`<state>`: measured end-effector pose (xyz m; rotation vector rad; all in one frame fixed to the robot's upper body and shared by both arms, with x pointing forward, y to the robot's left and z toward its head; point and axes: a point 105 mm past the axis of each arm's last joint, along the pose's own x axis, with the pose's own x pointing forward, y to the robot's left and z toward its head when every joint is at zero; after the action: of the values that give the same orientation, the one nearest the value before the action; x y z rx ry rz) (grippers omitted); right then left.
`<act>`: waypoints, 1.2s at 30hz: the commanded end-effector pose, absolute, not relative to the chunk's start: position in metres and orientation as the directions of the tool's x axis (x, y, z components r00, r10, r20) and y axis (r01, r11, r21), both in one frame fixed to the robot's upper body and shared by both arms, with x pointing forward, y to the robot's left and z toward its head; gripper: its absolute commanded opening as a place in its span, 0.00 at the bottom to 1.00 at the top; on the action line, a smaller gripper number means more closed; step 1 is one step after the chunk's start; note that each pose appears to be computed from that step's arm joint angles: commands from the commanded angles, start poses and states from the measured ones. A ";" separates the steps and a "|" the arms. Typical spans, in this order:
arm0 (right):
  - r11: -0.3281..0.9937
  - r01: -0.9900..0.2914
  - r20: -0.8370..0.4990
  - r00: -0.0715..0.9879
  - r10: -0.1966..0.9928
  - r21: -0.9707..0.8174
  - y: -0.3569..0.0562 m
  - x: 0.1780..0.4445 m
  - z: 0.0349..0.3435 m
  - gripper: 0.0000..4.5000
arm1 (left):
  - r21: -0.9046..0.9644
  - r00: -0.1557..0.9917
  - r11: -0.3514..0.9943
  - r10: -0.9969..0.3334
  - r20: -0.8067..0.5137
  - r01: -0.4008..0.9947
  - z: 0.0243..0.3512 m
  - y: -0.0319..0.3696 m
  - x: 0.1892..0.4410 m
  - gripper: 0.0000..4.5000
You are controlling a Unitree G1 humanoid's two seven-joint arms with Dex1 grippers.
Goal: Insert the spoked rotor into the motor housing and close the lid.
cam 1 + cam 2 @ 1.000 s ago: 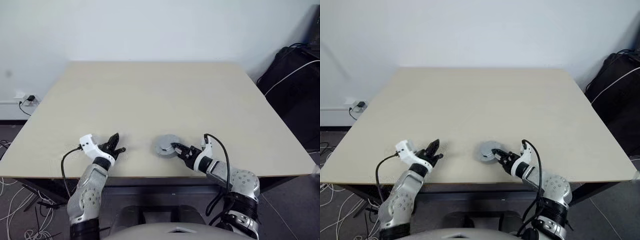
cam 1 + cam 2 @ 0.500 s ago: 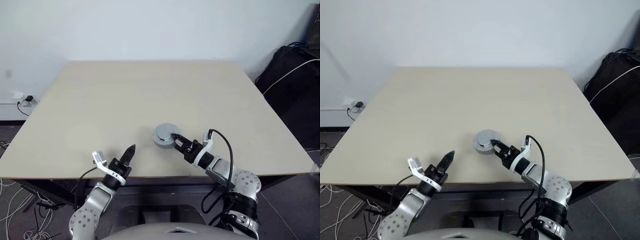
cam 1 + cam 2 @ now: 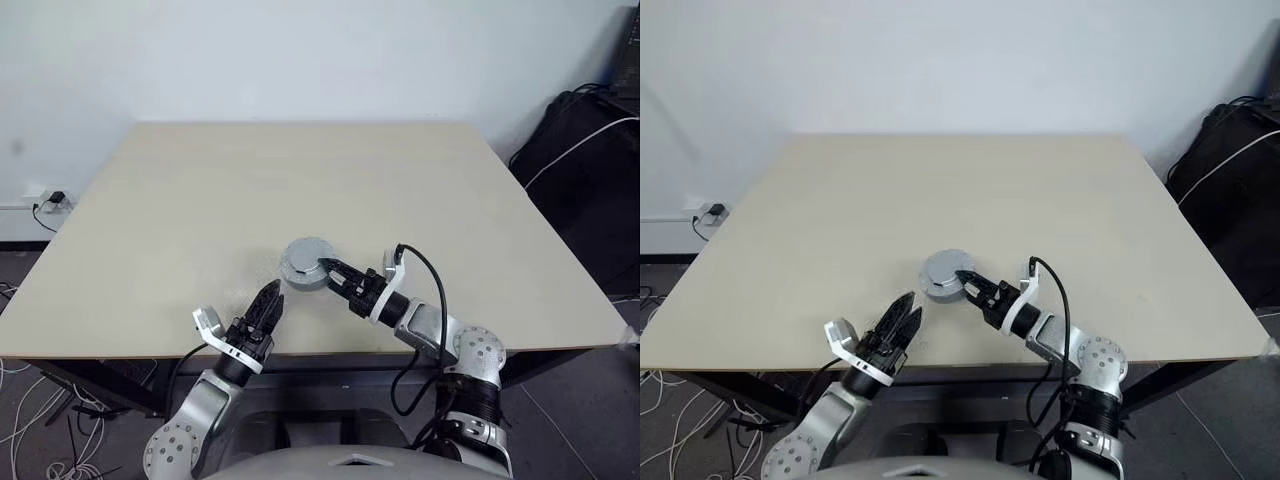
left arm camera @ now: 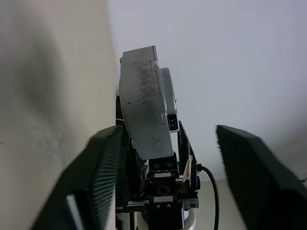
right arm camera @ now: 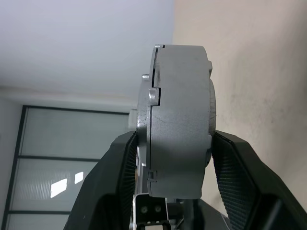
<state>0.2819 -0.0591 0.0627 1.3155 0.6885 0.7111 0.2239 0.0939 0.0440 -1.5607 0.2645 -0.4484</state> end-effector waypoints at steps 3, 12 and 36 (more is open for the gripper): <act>0.027 -0.144 0.063 0.587 0.807 0.989 -0.051 0.280 0.086 0.46 | -0.971 0.889 -0.196 -0.409 0.205 0.134 0.059 0.070 0.230 0.99; 0.023 -0.147 0.057 0.517 0.854 0.989 -0.046 0.265 0.086 0.46 | -0.962 0.884 -0.237 -0.408 0.228 0.138 0.061 0.066 0.231 0.99; 0.012 -0.149 0.055 0.434 0.899 0.989 -0.042 0.247 0.091 0.46 | -0.953 0.873 -0.271 -0.421 0.245 0.137 0.060 0.060 0.230 0.73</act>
<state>0.2456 -0.0449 0.0648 1.2837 0.8514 0.8621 0.2248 0.0802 0.0414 -1.6506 0.2882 -0.4778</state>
